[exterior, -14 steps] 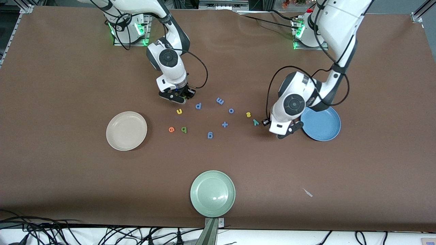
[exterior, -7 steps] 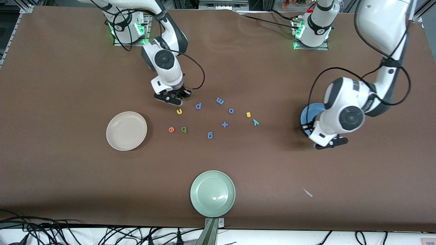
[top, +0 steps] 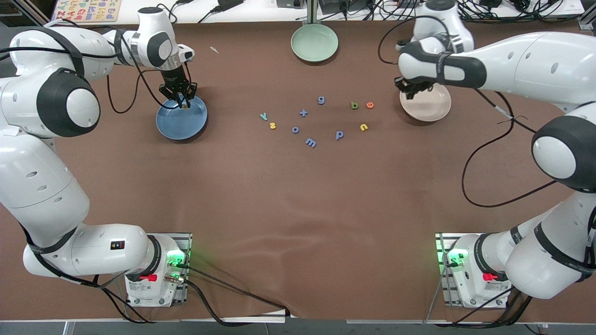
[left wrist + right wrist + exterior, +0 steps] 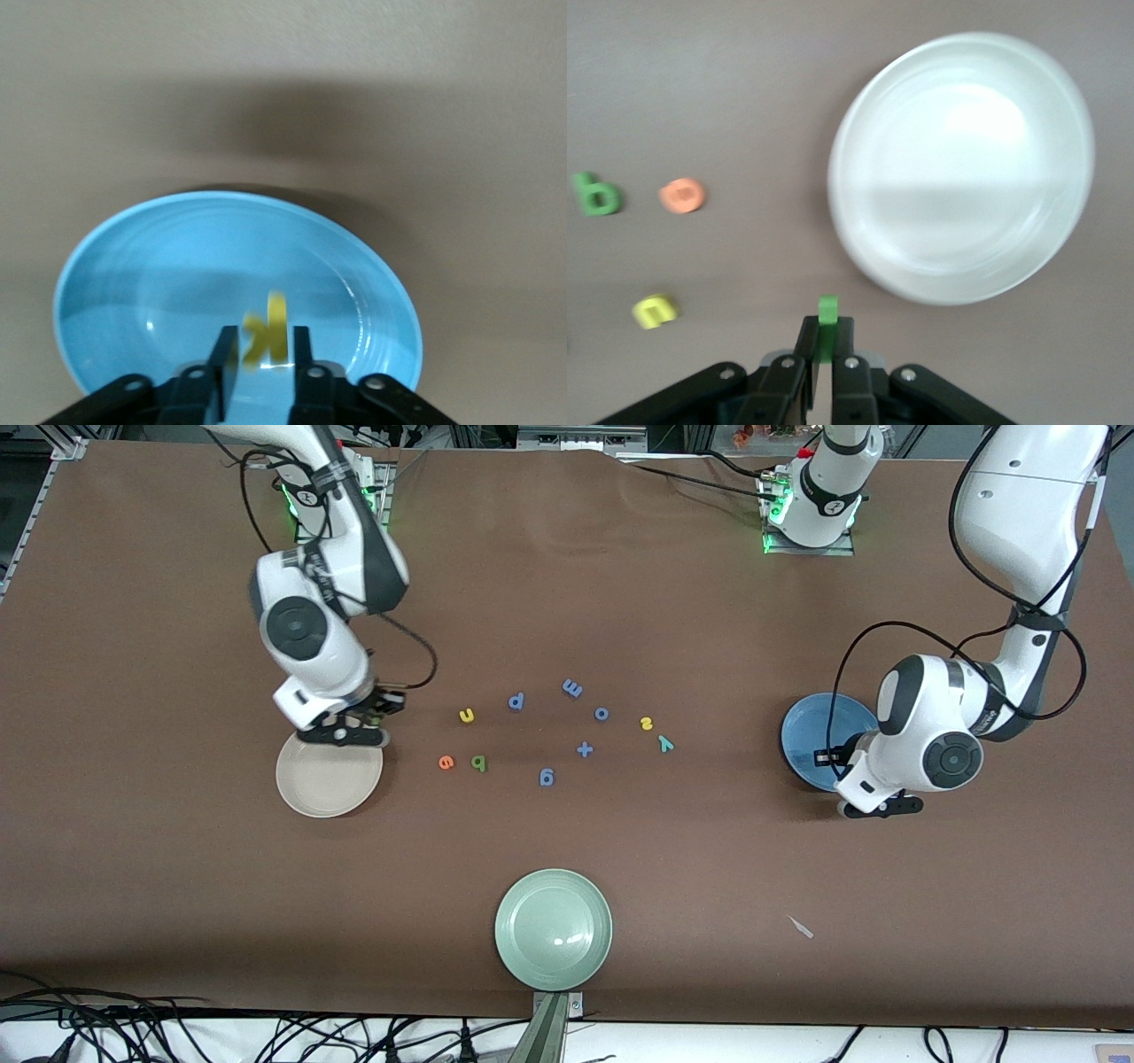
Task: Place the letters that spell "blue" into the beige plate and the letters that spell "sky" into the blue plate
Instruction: 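Place the k on the blue plate while the right gripper drops stick on white plate, then grasp the teal y with the left gripper while the right gripper reaches letters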
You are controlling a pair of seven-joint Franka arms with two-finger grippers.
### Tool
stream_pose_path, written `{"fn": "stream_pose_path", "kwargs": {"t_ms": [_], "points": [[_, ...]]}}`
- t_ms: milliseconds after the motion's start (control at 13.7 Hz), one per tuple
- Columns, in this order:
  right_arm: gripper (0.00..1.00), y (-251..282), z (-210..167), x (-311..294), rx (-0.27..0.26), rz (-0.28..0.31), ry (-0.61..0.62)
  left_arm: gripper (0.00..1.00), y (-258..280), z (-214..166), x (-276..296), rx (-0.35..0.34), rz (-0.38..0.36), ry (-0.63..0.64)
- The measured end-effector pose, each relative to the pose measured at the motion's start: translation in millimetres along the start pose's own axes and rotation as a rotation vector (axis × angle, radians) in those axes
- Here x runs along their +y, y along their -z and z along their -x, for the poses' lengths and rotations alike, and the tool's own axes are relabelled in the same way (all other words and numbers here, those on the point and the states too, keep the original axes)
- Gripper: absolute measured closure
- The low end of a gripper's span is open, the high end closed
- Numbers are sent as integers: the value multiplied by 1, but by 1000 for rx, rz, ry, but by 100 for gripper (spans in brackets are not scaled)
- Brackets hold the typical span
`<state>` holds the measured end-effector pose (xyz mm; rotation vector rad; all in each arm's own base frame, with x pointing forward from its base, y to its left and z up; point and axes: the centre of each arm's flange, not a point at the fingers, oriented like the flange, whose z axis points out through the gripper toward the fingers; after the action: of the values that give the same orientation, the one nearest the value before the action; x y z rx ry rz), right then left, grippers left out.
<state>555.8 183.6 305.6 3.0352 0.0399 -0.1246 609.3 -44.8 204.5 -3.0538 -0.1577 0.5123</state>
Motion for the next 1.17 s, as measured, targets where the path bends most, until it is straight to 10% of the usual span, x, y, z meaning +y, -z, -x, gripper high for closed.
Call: {"fn": "stream_pose_path", "kwargs": {"t_ms": [439,952,1172], "points": [[87,-49,-36,79,6,29,67,3,67,18,102,87,59,-68],[16,-57,-39,40,-19,1,12,0,32,80,254,87,42,27],[14,-42,-24,-29,-68,-50,-83,0,9,67,257,104,71,58]]}}
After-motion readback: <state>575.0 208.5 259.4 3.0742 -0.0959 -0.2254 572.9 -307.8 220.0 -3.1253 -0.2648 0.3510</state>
